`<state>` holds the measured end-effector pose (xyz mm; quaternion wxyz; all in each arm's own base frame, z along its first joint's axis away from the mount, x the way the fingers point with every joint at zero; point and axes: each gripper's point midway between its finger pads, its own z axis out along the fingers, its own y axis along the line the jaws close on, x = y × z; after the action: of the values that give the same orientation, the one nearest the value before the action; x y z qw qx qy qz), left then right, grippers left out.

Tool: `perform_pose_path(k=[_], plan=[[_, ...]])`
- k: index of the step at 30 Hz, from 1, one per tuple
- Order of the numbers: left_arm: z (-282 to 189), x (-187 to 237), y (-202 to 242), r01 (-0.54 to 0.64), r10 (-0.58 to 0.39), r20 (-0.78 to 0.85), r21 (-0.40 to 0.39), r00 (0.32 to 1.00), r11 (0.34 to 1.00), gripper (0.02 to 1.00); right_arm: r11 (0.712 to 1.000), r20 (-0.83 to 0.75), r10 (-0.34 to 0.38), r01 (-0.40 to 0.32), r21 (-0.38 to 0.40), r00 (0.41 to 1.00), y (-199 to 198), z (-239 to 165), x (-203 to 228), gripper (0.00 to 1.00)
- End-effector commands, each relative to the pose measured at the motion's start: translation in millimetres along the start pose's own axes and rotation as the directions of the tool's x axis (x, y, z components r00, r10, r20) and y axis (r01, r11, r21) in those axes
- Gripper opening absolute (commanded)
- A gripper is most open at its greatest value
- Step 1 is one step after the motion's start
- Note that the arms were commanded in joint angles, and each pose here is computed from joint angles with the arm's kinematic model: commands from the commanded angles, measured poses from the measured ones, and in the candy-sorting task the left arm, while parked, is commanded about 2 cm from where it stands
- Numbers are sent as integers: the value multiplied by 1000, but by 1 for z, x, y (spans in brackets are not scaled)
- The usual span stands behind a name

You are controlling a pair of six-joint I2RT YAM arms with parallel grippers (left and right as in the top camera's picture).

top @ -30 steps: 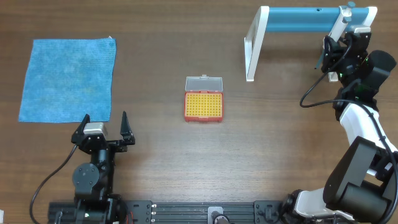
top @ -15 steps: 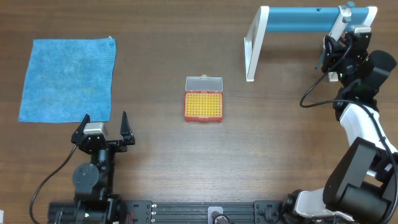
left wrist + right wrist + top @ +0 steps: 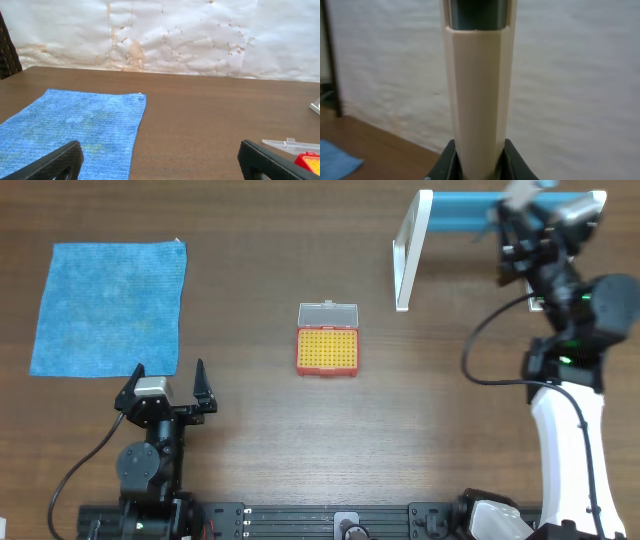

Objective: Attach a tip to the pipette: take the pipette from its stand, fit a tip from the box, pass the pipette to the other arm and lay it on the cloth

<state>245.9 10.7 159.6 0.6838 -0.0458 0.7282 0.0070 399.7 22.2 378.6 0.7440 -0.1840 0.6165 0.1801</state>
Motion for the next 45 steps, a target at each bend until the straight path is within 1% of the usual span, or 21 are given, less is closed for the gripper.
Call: perform_pose_path(k=[1, 3, 5, 7, 9, 12, 13, 14, 16, 18, 20, 21, 22, 27, 29, 32, 39, 45], plan=[[0, 1, 2, 15, -15, -1, -13, 1000, 1000, 998, 950, -23, 97, -99, -297, 995, 93, 28, 23, 80], [0, 1, 2, 15, -15, -1, -13, 1000, 1000, 998, 914, -40, 117, -123, -386, 992, 130, 36, 45, 71], [0, 1, 2, 15, -15, -1, -13, 1000, 1000, 998, 869, -45, 129, -135, -475, 991, 170, 41, 65, 77], [0, 1, 2, 15, -15, -1, -13, 1000, 1000, 998, 807, -63, 131, -144, -572, 989, 218, 44, 91, 73], [0, 1, 2, 15, -15, -1, -13, 1000, 1000, 998, 770, -96, 120, -154, -619, 988, 244, 45, 111, 77], [0, 1, 2, 15, -15, -1, -13, 1000, 1000, 1000, 731, -134, 92, -158, -664, 987, 272, 40, 137, 80], [0, 1, 2, 15, -15, -1, -13, 1000, 1000, 998, 726, -140, 84, -157, -670, 987, 276, 38, 142, 77], [0, 1, 2, 15, -15, -1, -13, 1000, 1000, 998, 724, -149, 84, -163, -670, 985, 277, 35, 146, 75], [0, 1, 2, 15, -15, -1, -13, 1000, 1000, 996, 730, -166, 83, -173, -661, 983, 274, 32, 153, 77], [0, 1, 2, 15, -15, -1, -13, 1000, 1000, 998, 751, -147, 45, -130, -647, 988, 267, 30, 160, 77], [0, 1, 2, 15, -15, -1, -13, 1000, 1000, 998, 788, -135, 18, -97, -608, 991, 259, 34, 164, 77], [0, 1, 2, 15, -15, -1, -13, 1000, 1000, 998, 798, -131, 8, -85, -597, 991, 257, 35, 166, 77], [0, 1, 2, 15, -15, -1, -13, 1000, 1000, 998, 802, -124, -7, -69, -594, 992, 255, 35, 167, 77], [0, 1, 2, 15, -15, -1, -13, 1000, 1000, 998, 829, -157, -18, -73, -555, 987, 241, 33, 179, 77], [0, 1, 2, 15, -15, -1, -13, 1000, 1000, 998, 828, -168, -15, -82, -555, 986, 241, 33, 181, 77], [0, 1, 2, 15, -15, -1, -13, 1000, 1000, 998, 826, -228, -6, -124, -551, 974, 242, 30, 193, 77], [0, 1, 2, 15, -15, -1, -13, 1000, 1000, 998, 824, -228, -6, -125, -553, 974, 243, 29, 193, 77], [0, 1, 2, 15, -15, -1, -13, 1000, 1000, 998, 823, -256, -2, -144, -549, 967, 244, 29, 204, 77]])
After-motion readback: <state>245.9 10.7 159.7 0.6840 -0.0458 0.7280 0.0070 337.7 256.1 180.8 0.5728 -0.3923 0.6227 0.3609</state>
